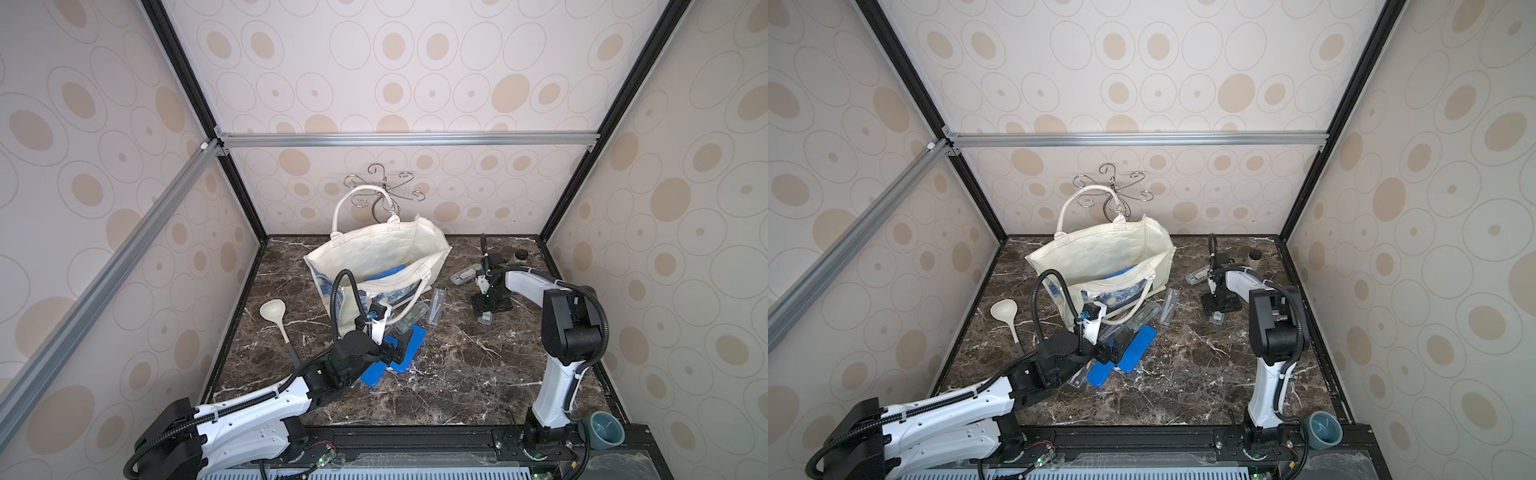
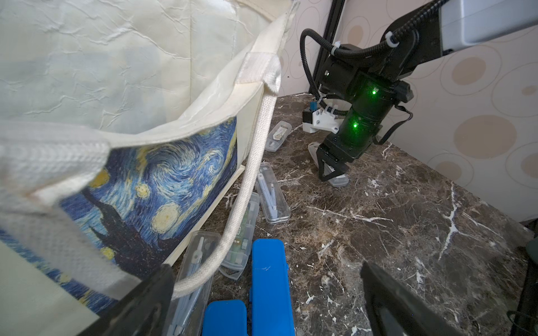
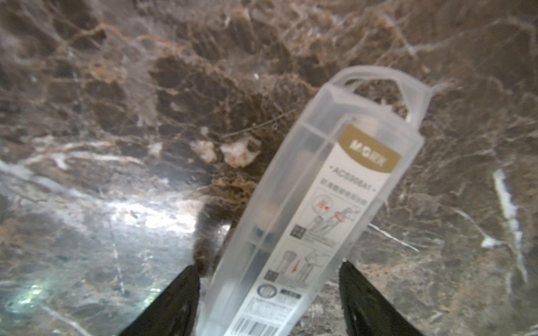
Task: Put the compass set into the canvas bag
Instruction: Pick up the compass set at the center of the board.
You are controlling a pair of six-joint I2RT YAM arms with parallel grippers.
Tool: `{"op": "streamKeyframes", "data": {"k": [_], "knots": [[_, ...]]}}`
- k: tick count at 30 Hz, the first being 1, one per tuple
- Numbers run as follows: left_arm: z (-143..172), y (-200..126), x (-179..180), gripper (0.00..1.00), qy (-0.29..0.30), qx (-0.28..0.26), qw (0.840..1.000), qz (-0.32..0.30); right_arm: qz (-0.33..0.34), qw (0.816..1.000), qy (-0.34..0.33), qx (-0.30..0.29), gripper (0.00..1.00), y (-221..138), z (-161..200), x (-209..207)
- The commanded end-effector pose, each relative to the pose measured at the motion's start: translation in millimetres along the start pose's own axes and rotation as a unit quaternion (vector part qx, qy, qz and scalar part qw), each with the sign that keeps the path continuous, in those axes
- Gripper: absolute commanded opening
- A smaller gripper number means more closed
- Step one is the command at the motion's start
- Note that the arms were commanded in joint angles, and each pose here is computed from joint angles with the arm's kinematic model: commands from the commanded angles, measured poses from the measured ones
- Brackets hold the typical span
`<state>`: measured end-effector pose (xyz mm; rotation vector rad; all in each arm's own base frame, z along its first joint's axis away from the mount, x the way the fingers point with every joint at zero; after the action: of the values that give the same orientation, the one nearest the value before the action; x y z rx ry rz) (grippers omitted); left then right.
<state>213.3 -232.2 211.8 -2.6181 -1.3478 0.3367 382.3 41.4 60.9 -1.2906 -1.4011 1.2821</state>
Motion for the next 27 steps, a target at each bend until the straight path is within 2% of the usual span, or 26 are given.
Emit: {"op": "streamKeyframes", "data": {"k": [1,9,15,27], "knots": [[-7.2,-3.0,2.5,1.0,0.004,-0.014,1.0,-0.005,0.013,1.0,0.022,0.014,0.72,6.9,8.8,-3.6],[-9.0,-2.7,2.3,1.0,0.006,-0.015,1.0,-0.006,-0.032,0.999,0.035,0.008,0.59,8.2,5.7,7.2],[-8.2,-3.0,3.3,1.0,0.005,-0.013,1.0,-0.008,-0.038,0.998,0.039,-0.001,0.52,6.4,2.4,8.7],[-7.1,-1.5,4.3,1.0,0.006,-0.012,1.0,-0.013,-0.055,0.997,0.03,-0.045,0.47,-17.3,-1.8,12.6]]}}
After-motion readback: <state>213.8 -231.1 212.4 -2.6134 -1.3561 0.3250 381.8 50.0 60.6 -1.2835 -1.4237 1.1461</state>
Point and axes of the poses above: each gripper's point midway between its finger pads, its own y axis out along the fingers, its own x axis along the line the jaws close on, z = x × y, the point moved 4 cm from there along -y, back along the fingers, and after that the axes turned 1 degree about y, right-handed, at the moved point
